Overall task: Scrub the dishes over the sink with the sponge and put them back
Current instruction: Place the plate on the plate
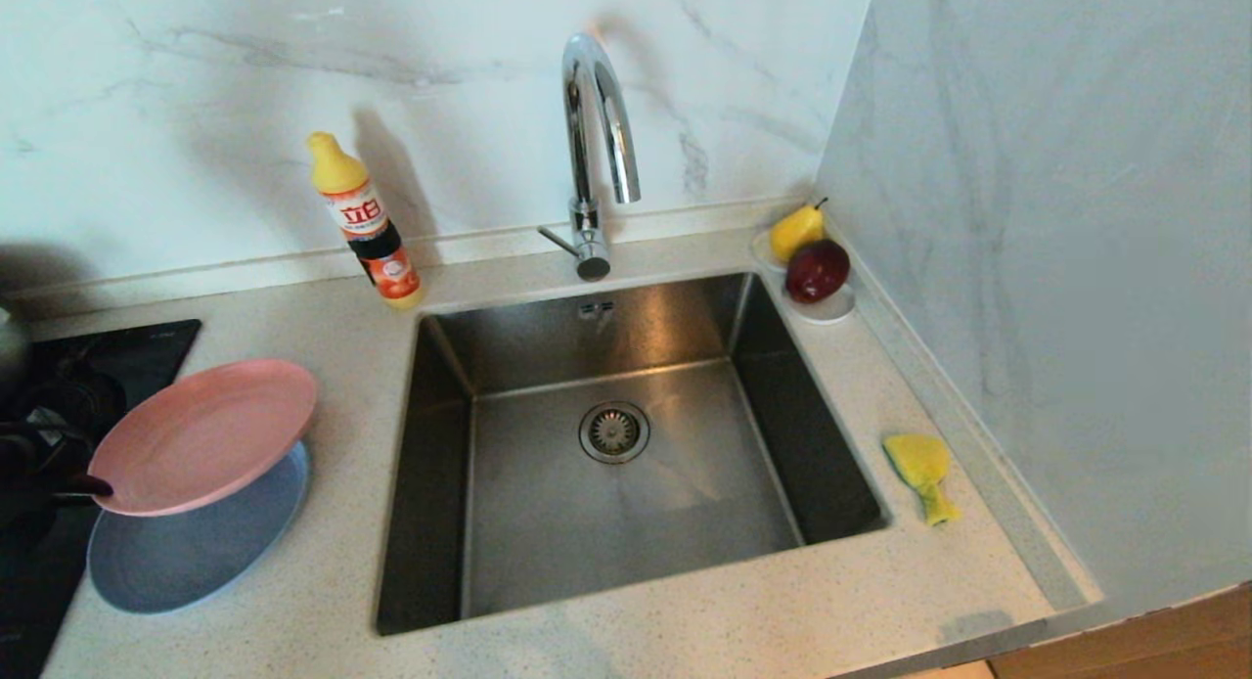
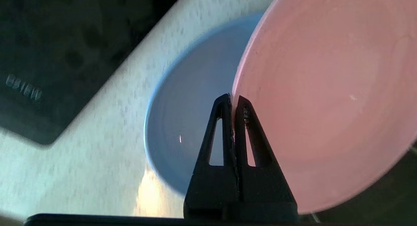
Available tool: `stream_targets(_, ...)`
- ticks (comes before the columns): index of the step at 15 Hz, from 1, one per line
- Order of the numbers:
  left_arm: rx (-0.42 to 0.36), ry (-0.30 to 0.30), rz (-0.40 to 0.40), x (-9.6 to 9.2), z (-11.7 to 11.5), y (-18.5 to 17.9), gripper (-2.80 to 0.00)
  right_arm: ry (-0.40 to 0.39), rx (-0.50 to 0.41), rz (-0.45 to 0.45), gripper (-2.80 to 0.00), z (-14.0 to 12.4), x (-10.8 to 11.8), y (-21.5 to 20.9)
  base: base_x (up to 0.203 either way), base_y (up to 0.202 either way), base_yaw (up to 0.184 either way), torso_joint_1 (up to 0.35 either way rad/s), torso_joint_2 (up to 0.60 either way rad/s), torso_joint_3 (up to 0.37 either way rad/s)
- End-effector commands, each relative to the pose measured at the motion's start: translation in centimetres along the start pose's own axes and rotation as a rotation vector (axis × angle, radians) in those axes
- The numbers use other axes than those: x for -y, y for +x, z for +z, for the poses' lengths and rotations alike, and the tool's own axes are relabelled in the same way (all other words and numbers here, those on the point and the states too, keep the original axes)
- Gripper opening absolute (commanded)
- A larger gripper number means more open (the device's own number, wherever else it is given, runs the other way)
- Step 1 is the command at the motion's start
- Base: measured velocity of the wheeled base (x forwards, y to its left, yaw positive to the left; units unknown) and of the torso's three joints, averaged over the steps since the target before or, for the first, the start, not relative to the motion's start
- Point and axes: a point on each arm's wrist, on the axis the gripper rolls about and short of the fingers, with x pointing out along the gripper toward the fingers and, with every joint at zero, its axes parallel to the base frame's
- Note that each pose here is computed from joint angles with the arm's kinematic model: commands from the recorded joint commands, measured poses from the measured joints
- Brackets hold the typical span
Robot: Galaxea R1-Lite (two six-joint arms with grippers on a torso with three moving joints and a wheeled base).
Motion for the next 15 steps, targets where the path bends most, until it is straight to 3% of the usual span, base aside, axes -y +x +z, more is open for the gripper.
stream_targets(1, -0.004, -0.005, -0.001, -0.5, -0.5, 0.5, -2.80, -0.001, -0.001, 0.000, -2.80, 0.0, 0.0, 0.0, 0.000, 0.000, 0.000, 0.000, 0.00, 0.000)
stream_targets(10, -0.004, 0.023, -0.003, -0.8, -3.1, -1.7, -2.80, -0.001, -0.001, 0.000, -2.80, 0.0, 0.0, 0.0, 0.000, 0.000, 0.000, 0.000, 0.00, 0.000)
stream_targets(15, 0.016, -0.007, 0.021, -2.0, -2.7, -2.2, -2.80, -0.001, -0.003, 0.000, -2.80, 0.0, 0.0, 0.0, 0.000, 0.000, 0.000, 0.000, 0.00, 0.000)
